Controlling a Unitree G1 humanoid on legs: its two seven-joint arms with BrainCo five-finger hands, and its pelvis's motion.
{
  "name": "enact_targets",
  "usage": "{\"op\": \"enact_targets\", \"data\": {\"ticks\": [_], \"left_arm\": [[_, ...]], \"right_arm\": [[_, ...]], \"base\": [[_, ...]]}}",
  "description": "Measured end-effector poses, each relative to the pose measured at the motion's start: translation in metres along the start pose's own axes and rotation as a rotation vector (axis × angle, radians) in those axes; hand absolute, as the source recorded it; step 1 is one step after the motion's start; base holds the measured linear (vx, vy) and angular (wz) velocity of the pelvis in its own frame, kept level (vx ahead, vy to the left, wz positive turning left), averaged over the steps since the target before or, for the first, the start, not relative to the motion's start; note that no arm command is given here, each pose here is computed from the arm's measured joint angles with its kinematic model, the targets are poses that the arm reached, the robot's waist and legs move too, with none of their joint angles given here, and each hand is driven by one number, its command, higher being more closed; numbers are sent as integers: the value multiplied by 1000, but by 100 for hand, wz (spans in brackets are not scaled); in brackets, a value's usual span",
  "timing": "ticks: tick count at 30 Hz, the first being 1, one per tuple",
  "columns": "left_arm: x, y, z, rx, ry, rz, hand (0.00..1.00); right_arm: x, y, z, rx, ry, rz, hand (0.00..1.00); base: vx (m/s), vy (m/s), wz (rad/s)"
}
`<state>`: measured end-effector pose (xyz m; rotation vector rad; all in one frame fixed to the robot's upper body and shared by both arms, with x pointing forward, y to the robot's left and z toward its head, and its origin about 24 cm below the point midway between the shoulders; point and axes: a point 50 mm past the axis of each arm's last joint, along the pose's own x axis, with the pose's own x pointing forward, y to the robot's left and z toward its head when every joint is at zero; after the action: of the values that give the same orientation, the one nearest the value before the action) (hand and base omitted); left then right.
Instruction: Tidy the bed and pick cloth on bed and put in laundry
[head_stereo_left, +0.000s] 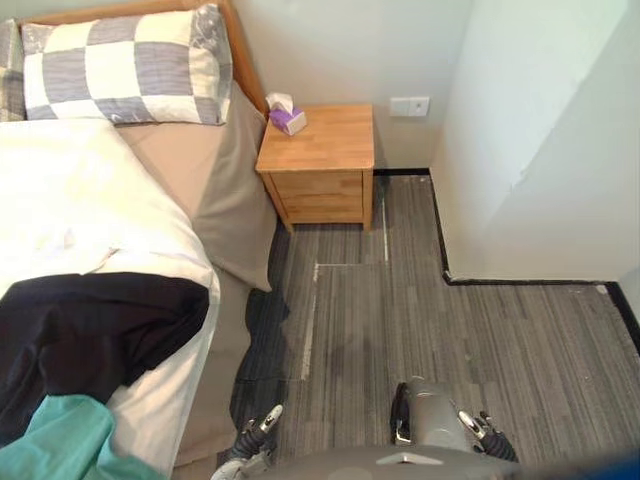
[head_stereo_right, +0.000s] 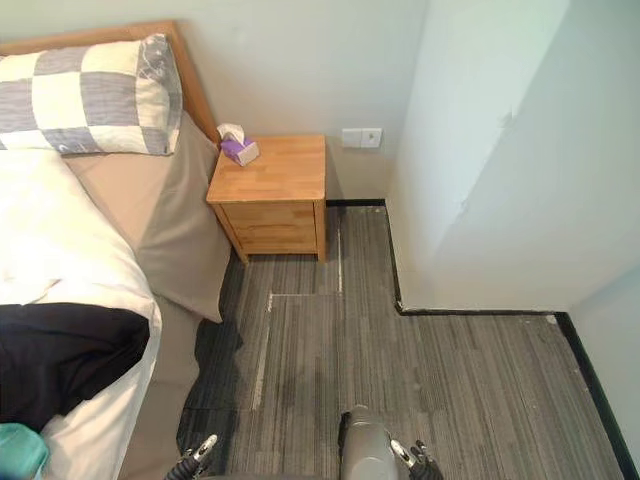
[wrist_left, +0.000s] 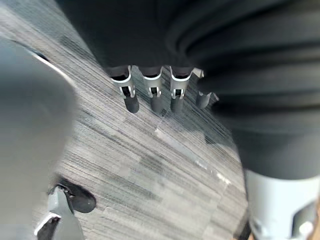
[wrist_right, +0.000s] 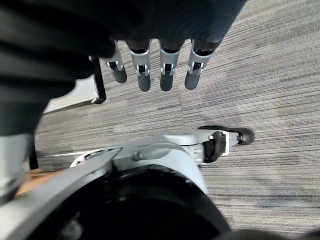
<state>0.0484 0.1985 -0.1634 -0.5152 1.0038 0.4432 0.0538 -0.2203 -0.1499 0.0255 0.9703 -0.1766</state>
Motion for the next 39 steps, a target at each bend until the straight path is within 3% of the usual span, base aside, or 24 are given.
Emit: {"op": "enact_targets", "data": {"ticks": [7,11,14,22,25,32,39], "left_arm": [[-5,10,1,-62,-36,-15,0],[-1,5,14,-59,-71,-30,0],[8,-18,43,-32,-137,-61,0],[12,-9,28,132,33,69,0],[12,-4,26,213,70,101,0],[13,3,35,245,72,187,0],[7,9,13,301,127,232,0]], "right_arm": [[8,4,12,-81,19,32,0],[5,2,2,-39,44,26,0],[11,15,11,35,12,87,0],[29,-10,57,87,-40,72,0],[30,-4,55,131,-27,94,0],[27,16,30,243,66,126,0],[31,26,37,233,68,158,0]], "base": [[460,-34,-27],[592,86,57],[562,120,162],[412,40,107],[345,-57,152],[189,-285,182],[185,-252,61]]}}
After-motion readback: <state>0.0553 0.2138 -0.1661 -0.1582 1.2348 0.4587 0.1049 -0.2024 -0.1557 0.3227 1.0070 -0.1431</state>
